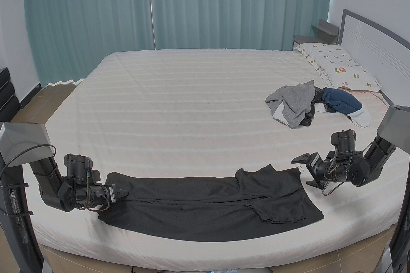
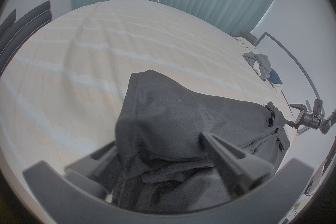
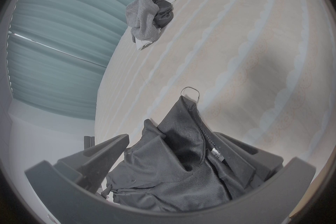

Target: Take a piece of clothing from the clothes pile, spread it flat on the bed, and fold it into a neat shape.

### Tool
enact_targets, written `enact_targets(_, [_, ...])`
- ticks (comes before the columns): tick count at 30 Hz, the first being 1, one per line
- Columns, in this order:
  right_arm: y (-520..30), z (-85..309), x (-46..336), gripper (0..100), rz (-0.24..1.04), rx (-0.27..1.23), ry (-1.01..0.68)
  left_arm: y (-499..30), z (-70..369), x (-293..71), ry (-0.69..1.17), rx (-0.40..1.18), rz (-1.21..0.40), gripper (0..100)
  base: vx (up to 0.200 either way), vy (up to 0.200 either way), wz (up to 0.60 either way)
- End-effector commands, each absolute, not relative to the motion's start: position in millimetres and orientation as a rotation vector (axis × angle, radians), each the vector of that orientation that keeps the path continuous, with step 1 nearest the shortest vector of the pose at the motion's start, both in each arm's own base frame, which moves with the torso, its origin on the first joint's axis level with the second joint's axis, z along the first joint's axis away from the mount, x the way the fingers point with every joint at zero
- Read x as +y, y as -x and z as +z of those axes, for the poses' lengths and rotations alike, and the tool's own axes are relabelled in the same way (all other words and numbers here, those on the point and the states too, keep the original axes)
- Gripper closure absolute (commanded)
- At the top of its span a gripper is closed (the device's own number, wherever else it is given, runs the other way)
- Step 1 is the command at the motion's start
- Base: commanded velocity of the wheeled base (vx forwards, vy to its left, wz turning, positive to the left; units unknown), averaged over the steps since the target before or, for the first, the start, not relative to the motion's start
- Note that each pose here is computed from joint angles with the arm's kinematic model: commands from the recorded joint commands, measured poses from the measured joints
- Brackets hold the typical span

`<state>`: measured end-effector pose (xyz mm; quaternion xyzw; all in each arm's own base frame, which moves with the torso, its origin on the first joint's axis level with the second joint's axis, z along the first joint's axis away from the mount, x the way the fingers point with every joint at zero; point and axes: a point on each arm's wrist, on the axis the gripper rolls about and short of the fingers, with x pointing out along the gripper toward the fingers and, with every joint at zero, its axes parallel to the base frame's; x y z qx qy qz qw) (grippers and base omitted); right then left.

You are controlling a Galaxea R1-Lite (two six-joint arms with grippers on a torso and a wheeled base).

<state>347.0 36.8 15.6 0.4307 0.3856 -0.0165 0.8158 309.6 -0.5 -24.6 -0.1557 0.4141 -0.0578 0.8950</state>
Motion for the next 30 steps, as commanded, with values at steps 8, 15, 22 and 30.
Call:
enact_targets(8, [-346.2,16.3,36.3,0,-0.036,0.822,-0.921,-308.3,-24.7,4.0,0.336,0.86,-0.103,100,0.0,0.0,0.0])
enact_targets(15, [-346.5,14.2,34.3,0,-0.043,0.825,-0.923,-305.4,-16.1,5.7,0.339,0.843,-0.1,100,0.0,0.0,0.0])
enact_targets(22, [-346.6,13.7,33.4,0,-0.039,0.829,-0.929,-308.0,-17.6,5.4,0.34,0.842,-0.101,100,-0.086,0.0,0.0])
enact_targets(30, [-345.4,14.5,33.4,0,-0.035,0.831,-0.929,-307.7,-18.0,5.3,0.339,0.84,-0.104,100,-0.15,0.0,0.0])
